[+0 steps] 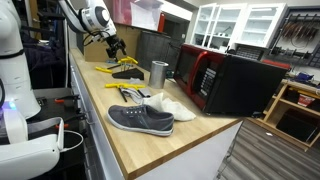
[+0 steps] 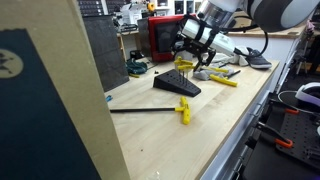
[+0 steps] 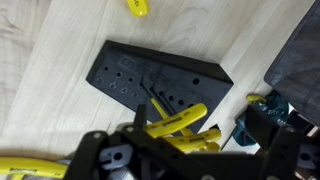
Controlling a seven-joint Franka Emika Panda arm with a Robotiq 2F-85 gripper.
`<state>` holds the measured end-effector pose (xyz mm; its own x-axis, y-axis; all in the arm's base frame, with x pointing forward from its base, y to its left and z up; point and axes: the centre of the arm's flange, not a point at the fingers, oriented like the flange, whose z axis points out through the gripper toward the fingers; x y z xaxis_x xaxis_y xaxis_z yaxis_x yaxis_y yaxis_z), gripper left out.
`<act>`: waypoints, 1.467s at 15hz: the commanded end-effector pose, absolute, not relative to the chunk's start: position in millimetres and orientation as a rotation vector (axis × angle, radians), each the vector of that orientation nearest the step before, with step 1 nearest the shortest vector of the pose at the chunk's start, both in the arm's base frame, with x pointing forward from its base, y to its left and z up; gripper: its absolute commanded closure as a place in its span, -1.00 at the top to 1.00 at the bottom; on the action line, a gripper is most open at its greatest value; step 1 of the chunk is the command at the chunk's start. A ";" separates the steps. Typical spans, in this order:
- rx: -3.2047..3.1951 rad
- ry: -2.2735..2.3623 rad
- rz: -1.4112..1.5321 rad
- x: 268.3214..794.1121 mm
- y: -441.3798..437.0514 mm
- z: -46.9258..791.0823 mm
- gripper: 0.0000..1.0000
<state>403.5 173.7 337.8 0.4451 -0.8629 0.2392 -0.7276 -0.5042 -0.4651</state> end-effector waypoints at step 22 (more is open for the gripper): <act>-2.576 1.139 -0.723 406.9 143.9 343.0 1.00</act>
